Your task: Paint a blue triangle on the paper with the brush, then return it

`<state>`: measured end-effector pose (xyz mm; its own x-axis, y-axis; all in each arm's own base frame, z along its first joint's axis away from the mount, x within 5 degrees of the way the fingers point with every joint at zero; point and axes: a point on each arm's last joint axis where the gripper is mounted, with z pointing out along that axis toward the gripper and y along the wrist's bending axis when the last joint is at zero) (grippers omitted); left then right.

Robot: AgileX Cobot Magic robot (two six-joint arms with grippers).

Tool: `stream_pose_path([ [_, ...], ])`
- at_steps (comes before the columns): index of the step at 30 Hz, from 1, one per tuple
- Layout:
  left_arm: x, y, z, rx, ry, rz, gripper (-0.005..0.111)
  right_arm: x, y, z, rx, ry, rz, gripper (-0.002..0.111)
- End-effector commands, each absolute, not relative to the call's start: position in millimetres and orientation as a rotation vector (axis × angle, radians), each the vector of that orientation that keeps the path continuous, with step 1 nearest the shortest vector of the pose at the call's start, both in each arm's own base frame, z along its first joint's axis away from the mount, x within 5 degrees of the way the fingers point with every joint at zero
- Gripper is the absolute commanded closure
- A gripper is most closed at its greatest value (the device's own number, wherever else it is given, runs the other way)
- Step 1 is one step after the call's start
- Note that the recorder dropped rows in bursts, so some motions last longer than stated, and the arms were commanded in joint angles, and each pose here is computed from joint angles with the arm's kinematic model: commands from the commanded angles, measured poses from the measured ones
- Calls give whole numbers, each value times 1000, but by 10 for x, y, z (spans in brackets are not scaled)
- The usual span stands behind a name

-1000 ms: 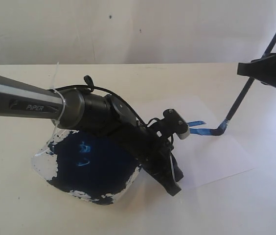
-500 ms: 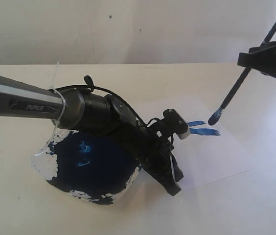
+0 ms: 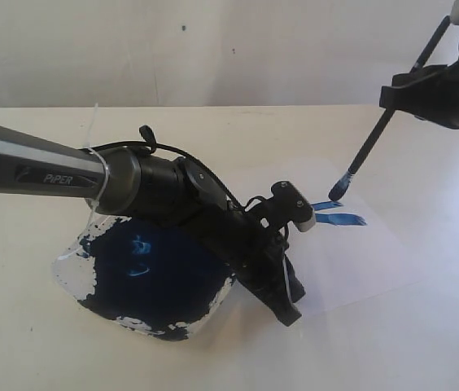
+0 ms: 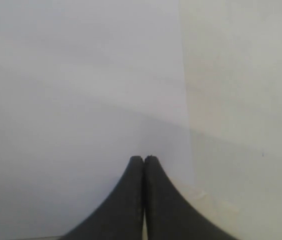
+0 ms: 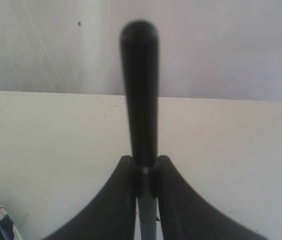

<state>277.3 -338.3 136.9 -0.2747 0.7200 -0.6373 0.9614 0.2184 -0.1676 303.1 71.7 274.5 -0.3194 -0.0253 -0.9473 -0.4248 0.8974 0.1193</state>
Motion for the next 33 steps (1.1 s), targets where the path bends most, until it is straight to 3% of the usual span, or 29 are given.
stream_pose_path([
  [1,2755,-3386,1366,1557,2080,-788,107,3095,739,2718,-362,1858,413,108],
  [33,2757,-3386,1366,1555,2079,-786,107,3131,707,2659,-377,1891,345,108],
])
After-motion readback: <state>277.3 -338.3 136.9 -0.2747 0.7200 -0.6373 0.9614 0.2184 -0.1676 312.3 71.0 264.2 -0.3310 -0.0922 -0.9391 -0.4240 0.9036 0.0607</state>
